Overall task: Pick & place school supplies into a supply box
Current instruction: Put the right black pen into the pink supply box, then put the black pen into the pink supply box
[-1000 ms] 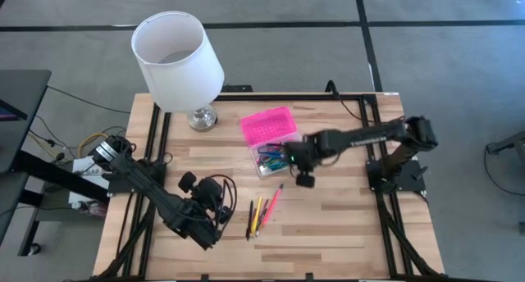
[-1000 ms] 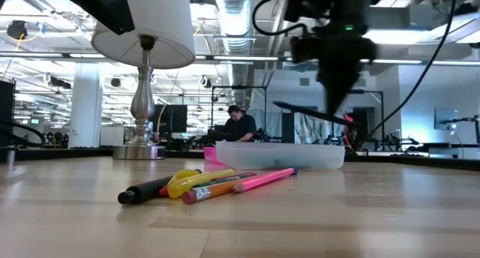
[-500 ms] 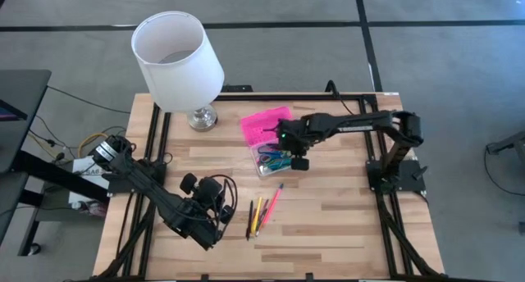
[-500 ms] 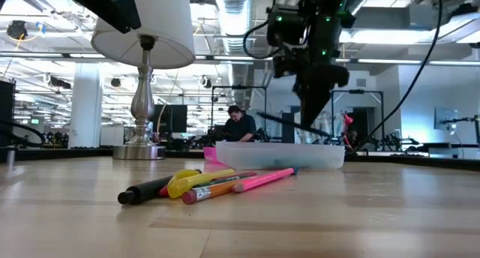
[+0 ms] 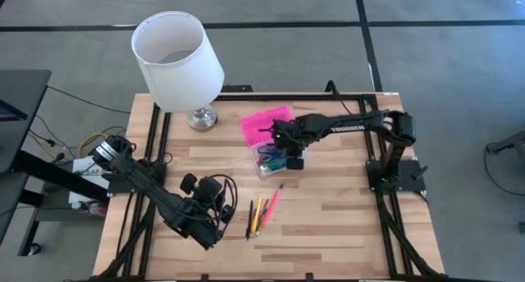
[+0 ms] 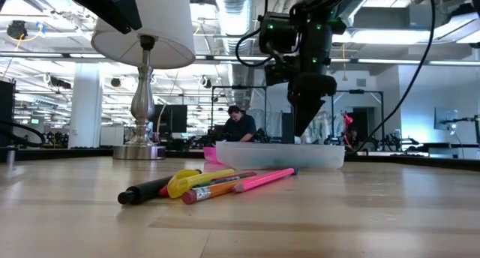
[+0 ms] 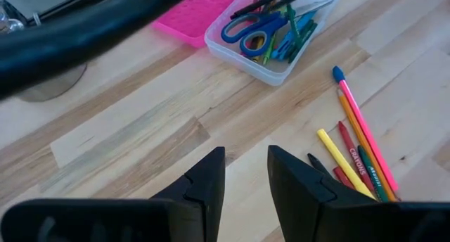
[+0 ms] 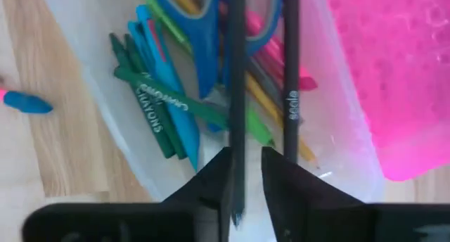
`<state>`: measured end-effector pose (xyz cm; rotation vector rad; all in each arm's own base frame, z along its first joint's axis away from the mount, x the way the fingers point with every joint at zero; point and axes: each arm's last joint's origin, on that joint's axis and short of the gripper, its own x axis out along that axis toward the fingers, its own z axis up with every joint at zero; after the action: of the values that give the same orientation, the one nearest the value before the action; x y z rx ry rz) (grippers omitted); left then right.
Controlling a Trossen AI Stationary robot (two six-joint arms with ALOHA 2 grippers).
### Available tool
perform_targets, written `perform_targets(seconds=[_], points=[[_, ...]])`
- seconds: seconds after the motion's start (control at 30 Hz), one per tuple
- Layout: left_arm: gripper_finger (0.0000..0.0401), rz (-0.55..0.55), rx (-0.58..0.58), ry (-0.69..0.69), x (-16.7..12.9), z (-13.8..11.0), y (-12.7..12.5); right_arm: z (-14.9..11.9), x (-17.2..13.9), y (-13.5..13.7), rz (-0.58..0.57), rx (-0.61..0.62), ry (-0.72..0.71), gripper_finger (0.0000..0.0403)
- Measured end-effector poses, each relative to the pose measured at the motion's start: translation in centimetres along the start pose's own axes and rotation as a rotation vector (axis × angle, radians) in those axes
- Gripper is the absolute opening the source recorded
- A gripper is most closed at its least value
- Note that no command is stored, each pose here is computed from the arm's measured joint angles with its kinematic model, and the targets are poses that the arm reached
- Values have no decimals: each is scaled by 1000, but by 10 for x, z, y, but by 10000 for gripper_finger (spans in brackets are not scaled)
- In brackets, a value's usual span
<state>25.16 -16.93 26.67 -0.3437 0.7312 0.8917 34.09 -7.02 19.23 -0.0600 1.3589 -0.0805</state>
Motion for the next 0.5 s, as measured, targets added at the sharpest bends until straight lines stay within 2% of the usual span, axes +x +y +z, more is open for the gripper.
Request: perform_targets(seconds=[0.17, 0.27, 0.4, 0.5], points=[[102, -2, -19, 3, 0, 0, 0, -4, 0, -3, 31, 20, 25, 106], [102, -6, -57, 50, 1, 0, -2, -6, -10, -1, 38, 46, 19, 124], [102, -72, -130, 135, 12, -4, -11, -8, -40, 4, 46, 106, -85, 136], [102, -178, -166, 163, 26, -8, -22, -12, -71, 13, 44, 104, -182, 138]])
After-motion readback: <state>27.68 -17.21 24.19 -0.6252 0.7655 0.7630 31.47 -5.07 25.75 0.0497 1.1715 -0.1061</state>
